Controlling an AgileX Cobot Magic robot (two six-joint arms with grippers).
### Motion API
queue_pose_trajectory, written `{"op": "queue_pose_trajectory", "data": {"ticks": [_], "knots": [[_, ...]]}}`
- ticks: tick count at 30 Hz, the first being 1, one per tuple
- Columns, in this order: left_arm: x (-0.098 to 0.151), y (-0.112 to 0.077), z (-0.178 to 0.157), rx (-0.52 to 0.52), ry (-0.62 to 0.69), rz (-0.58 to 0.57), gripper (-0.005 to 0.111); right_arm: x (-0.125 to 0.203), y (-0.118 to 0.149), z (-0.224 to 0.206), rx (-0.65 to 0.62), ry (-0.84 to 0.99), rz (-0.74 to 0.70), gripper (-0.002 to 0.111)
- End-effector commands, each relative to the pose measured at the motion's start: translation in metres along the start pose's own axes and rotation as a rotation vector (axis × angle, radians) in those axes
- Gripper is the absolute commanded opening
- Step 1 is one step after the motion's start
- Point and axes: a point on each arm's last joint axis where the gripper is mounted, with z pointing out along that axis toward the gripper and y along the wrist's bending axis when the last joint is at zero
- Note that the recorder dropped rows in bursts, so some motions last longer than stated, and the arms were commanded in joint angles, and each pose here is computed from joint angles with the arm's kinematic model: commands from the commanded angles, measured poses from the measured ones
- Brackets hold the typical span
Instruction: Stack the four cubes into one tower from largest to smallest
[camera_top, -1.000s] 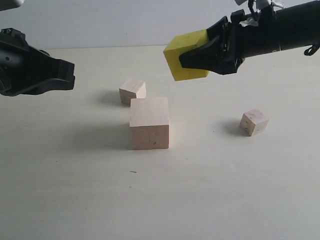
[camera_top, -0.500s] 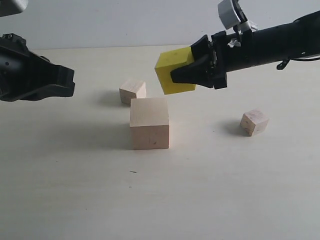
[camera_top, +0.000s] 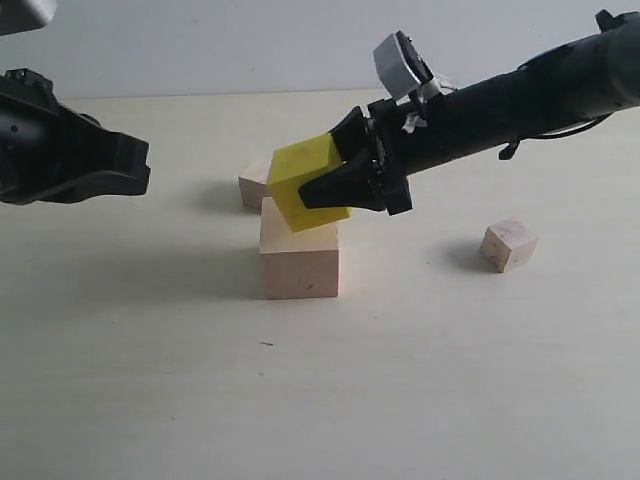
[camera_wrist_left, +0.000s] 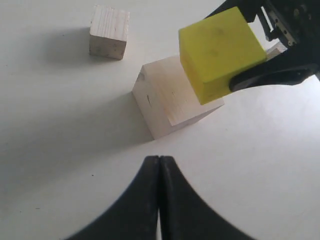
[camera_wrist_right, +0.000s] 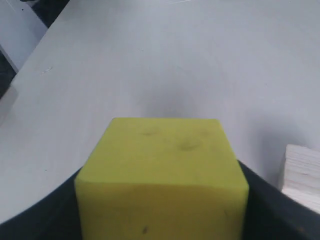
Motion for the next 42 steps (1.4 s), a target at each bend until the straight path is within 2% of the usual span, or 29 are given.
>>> {"op": "queue_pose_trajectory", "data": {"ticks": [1,5,11,16,20,26,33,42], "knots": [[0.001,0.001,-0.001,-0.001,-0.001,0.008,0.0,-0.006,0.0,0.002,-0.004,-0.037,-0.02,0.0],[0.001,0.001,-0.001,-0.001,-0.001,0.019,0.0,-0.01,-0.003,0.001,0.027,-0.089,0.003,0.0],[0.003,0.001,-0.001,0.001,0.015,0.019,0.0,-0.018,-0.008,0.002,0.009,-0.056,-0.064,0.0],[0.004,0.001,-0.001,0.003,0.025,0.019,0.0,0.005,-0.016,0.015,-0.013,-0.043,-0.009,0.0],[0.004,0.0,-0.001,0.003,0.027,0.023,0.0,0.007,-0.018,0.017,-0.004,-0.06,0.011,0.0],[0.004,0.001,-0.001,0.002,0.027,0.026,0.0,0.008,-0.017,0.017,-0.011,-0.049,0.006,0.0],[0.004,0.001,-0.001,0.001,0.027,0.029,0.0,0.003,-0.006,0.037,-0.069,-0.034,-0.015,0.0],[0.006,0.0,-0.001,0.005,0.054,0.029,0.0,0.0,-0.008,0.036,-0.083,0.0,-0.062,0.0]]}}
